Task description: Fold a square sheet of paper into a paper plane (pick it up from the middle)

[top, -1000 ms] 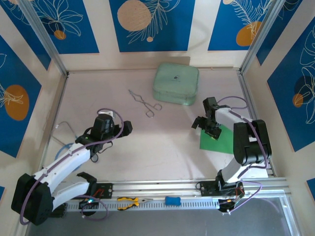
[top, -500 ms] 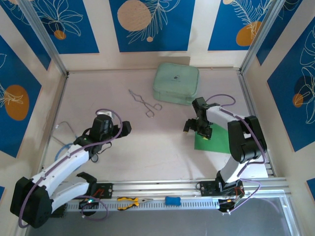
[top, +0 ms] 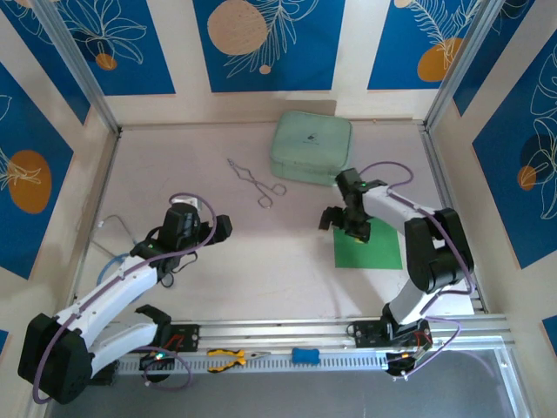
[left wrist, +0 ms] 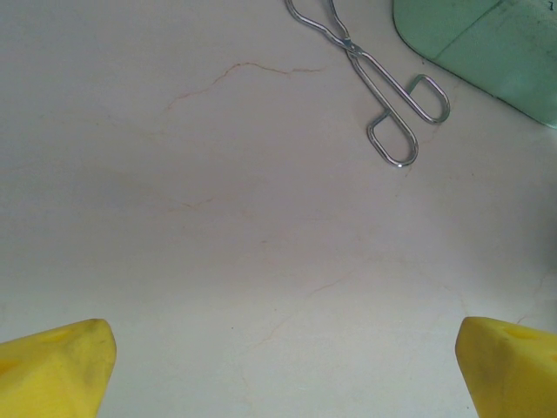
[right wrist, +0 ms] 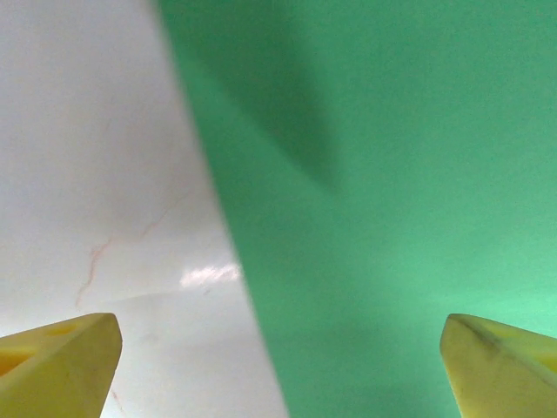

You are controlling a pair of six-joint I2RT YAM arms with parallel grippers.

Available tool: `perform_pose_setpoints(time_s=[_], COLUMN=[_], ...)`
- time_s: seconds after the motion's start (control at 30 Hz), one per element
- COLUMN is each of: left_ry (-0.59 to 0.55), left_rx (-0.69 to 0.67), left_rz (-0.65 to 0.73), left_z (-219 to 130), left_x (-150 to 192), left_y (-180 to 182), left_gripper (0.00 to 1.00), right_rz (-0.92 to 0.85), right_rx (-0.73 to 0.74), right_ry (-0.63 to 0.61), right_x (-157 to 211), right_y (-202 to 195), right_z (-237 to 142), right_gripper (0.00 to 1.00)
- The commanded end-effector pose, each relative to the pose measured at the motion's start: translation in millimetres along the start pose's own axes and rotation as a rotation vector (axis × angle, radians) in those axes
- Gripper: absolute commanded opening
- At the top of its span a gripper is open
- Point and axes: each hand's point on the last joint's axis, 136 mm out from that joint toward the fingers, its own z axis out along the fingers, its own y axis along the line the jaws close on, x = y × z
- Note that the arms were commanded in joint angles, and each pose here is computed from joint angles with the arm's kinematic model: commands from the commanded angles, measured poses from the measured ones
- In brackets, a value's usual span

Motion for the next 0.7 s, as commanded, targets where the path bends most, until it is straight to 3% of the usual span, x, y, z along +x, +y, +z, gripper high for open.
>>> perform_pose_setpoints(time_s=[0.0,0.17,0.67], left_ry=[-0.002,0.003,0.014], left_rx=[0.012,0.018,0.012], left_rz=[0.029,0.033,0.029], left_z=[-2,0,1], left_x=[-1,-1,2], left_y=[-4,-5,-3], left_gripper=[1.00,1.00,1.00], right_rz=[0.051,0.079,0.081], right_rx=[-0.003,0.009,0.018], right_ry=[-0.042,-0.046,0.078], right_x=[-16,-25,25], right_y=[-22,-38,-8], right_z=[-9,-5,29], right_gripper=[0.94,0.94,0.93])
